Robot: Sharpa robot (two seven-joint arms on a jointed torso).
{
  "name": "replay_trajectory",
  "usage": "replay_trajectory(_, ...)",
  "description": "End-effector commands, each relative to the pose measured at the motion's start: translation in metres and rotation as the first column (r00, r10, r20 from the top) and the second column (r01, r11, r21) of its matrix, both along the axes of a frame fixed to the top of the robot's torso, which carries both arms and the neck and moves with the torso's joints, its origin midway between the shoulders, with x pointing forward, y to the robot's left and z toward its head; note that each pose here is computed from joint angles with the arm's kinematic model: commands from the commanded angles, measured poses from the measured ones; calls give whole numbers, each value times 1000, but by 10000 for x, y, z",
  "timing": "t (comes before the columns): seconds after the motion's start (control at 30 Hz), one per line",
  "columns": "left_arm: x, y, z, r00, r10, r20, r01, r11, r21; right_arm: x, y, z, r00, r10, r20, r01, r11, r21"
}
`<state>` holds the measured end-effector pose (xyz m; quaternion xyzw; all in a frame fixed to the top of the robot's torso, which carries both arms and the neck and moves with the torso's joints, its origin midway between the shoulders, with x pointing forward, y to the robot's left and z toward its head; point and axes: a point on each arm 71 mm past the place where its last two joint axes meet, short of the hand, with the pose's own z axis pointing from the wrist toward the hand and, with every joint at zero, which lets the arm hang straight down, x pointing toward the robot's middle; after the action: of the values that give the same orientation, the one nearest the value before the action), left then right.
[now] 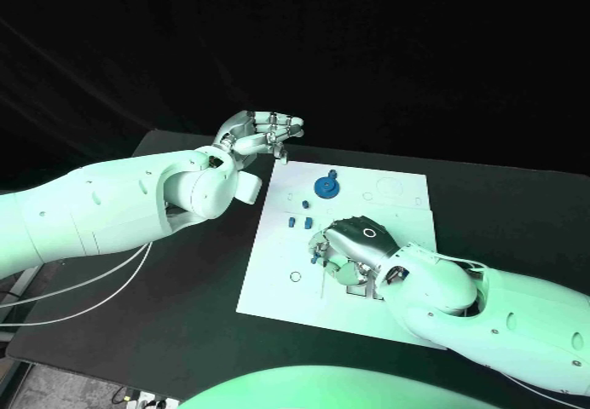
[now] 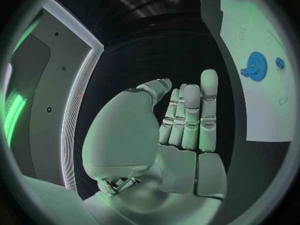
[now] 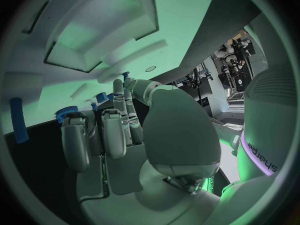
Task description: Assemble the parts on the task board
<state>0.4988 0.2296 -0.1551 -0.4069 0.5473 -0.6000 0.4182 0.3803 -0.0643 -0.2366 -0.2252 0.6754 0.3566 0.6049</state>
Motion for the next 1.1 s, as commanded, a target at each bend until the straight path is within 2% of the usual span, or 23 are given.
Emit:
replay_trajectory(0.03,-8,-20,9,1000,-17,-1,17,1000,-12,-4,11,-12,1000,11,9,-11,1000,-5)
replay_trajectory(0.7,-5,-16,4,1000,-14,-7,14,1000,-9,-47,40,-90,999,31,-24,-32,998,-47)
replay_trajectory(1.1,-2,-13,0,1000,-15,-10,15,1000,-8,-25,-26,-72,1000,-7,5,7,1000,-7)
